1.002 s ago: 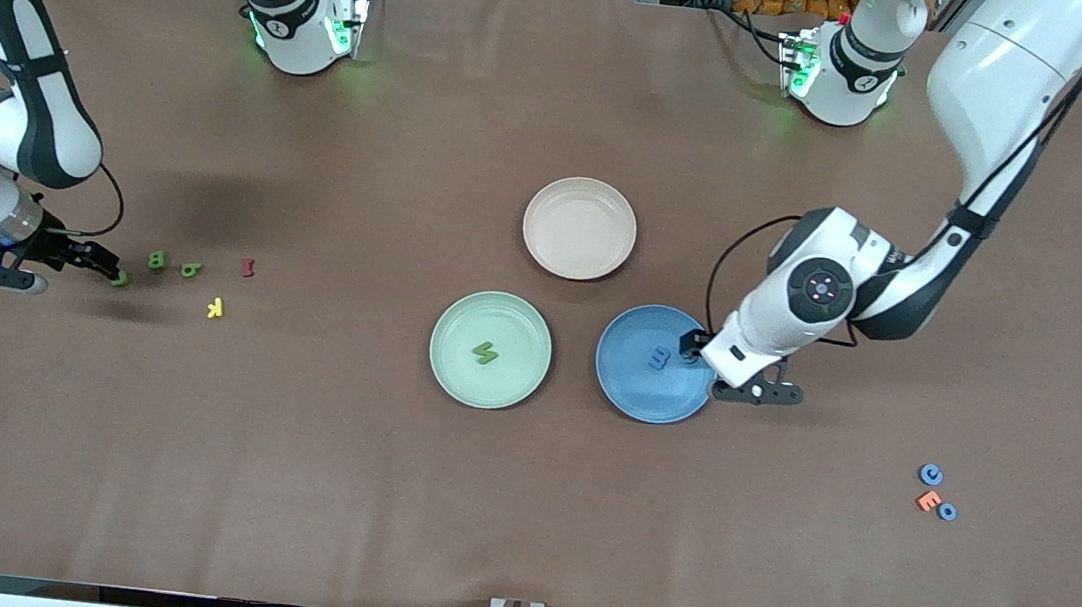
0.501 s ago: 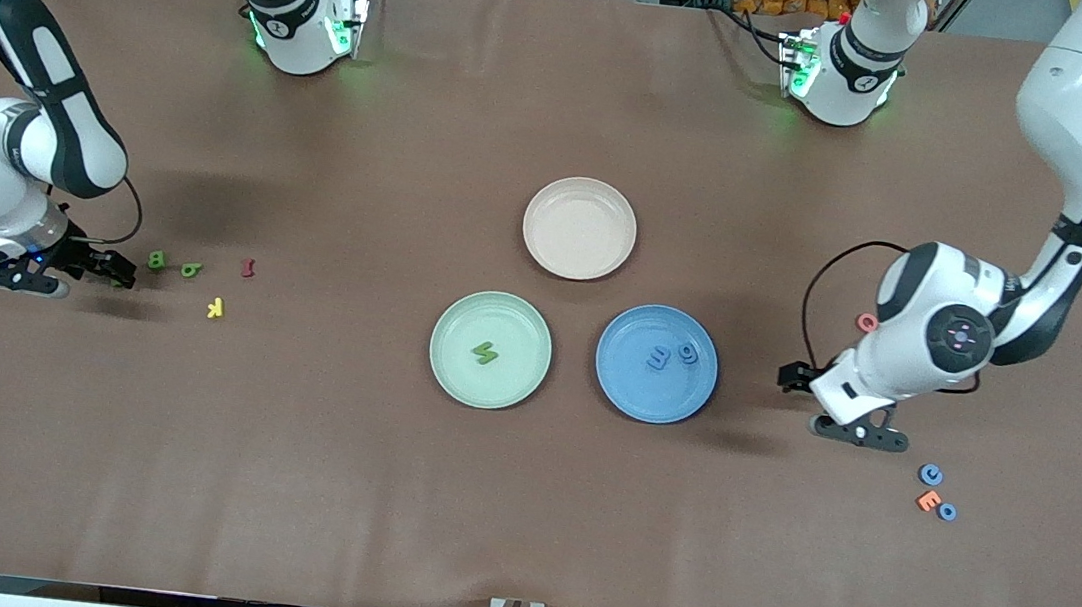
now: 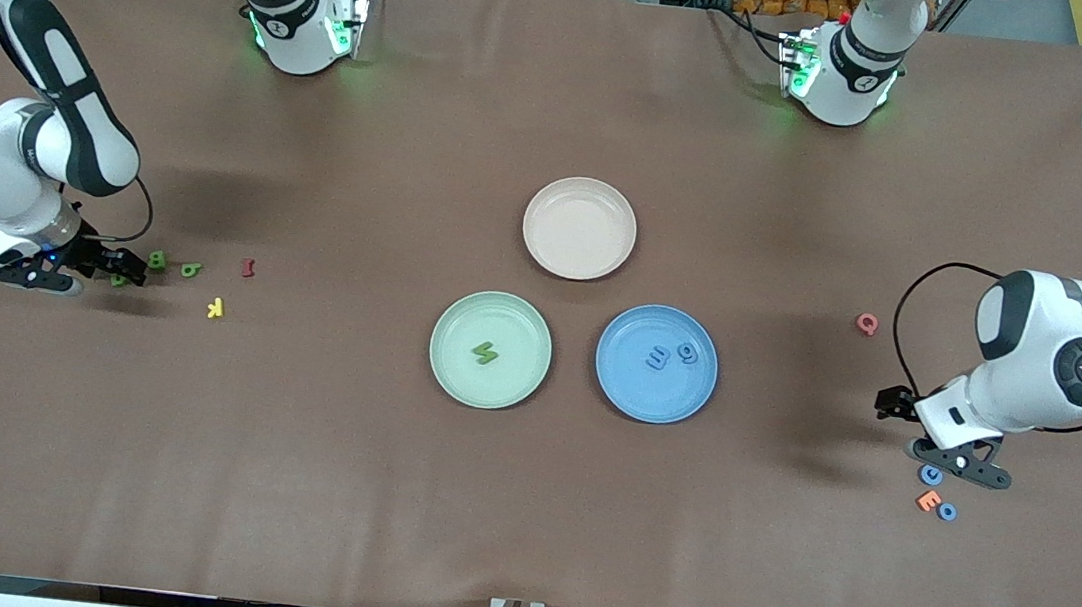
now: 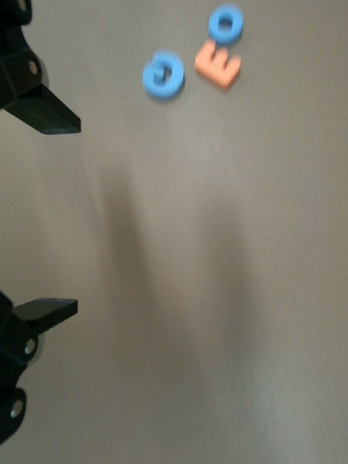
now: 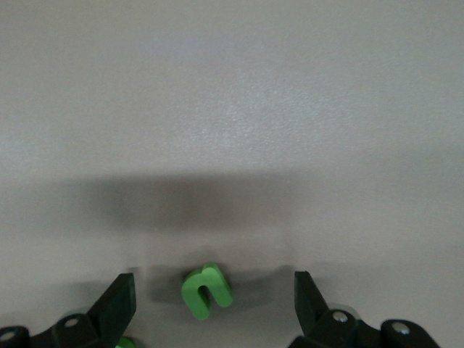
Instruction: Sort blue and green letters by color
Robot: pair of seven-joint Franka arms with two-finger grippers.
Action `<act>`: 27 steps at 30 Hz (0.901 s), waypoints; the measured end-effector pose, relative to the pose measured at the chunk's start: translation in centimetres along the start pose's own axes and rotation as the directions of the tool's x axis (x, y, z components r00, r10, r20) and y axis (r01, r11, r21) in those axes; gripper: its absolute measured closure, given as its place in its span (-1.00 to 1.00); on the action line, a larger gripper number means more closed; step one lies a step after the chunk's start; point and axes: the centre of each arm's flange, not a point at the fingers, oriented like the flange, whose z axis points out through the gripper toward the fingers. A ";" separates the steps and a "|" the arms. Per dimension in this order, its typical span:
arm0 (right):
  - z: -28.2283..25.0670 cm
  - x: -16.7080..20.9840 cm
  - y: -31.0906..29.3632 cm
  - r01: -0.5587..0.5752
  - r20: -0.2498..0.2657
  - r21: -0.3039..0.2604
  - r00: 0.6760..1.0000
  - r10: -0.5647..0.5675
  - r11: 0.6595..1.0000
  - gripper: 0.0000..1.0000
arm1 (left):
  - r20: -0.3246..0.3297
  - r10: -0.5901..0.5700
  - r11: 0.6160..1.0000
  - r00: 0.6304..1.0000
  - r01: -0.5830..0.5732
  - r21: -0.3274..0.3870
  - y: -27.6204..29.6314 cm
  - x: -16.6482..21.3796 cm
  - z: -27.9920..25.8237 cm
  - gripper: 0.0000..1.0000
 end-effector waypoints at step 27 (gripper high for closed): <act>0.0 -1.0 -0.2 -0.001 -0.002 -0.001 1.000 0.001 1.000 -0.61 | 0.005 0.082 0.996 0.997 -0.082 0.036 -4.2 1.1 2.9 -1.00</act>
